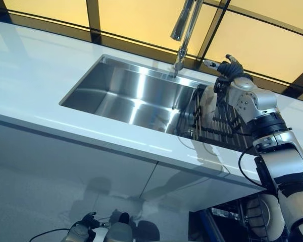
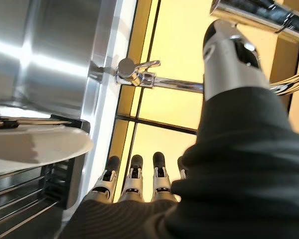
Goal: Take plates into dishwasher
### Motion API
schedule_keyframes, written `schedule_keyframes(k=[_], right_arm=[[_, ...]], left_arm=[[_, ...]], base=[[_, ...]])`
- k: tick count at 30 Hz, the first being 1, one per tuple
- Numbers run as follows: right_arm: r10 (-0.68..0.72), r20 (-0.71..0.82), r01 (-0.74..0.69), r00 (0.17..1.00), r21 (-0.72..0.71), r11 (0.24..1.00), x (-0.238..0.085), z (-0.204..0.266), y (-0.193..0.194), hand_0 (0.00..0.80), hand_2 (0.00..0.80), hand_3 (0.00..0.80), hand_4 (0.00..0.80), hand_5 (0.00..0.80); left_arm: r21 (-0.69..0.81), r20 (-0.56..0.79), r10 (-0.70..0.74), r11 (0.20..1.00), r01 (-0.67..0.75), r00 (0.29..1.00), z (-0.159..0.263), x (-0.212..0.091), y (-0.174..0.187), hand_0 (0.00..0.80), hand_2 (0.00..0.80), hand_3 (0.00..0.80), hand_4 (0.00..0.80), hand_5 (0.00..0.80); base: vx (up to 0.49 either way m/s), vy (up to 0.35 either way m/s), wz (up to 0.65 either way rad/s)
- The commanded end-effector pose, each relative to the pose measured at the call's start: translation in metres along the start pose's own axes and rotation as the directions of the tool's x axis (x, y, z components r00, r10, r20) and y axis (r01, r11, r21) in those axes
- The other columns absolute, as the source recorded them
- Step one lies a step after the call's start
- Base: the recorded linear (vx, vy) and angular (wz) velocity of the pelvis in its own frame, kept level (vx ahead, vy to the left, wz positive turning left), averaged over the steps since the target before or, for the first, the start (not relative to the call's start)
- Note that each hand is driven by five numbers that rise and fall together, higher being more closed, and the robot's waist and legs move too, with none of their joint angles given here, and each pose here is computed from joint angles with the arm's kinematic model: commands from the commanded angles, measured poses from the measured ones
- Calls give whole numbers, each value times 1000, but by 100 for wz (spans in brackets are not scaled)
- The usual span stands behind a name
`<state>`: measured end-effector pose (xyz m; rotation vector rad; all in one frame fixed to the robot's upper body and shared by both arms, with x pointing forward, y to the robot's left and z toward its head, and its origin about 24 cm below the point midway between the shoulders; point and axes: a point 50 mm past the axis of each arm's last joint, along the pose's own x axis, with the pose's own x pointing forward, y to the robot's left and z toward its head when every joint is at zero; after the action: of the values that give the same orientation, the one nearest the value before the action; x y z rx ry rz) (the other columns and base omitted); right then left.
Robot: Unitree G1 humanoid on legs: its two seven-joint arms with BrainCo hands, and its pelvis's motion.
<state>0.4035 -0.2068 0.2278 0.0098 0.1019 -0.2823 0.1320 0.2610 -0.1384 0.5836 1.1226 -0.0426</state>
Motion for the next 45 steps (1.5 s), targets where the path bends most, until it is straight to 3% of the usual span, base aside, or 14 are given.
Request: schedule_keyframes(k=[1,13,45], right_arm=[[-94,71,94,993,-5,996,1,19,-25,0,0,0,0,0],[-139,0,139,990,4,990,6,8,-48,0,0,0,0,0],[0,14,-1,1000,19,1000,0,-11,-31,0,0,0,0,0]], left_arm=[[35,27,-23,999,22,999,11,1,-7,0,0,0,0,0],[46,25,-24,999,23,999,10,1,-5,0,0,0,0,0],[58,35,-34,998,32,999,10,2,-7,0,0,0,0,0]], base=[[0,0,0],[0,0,0],[0,-2,-2]])
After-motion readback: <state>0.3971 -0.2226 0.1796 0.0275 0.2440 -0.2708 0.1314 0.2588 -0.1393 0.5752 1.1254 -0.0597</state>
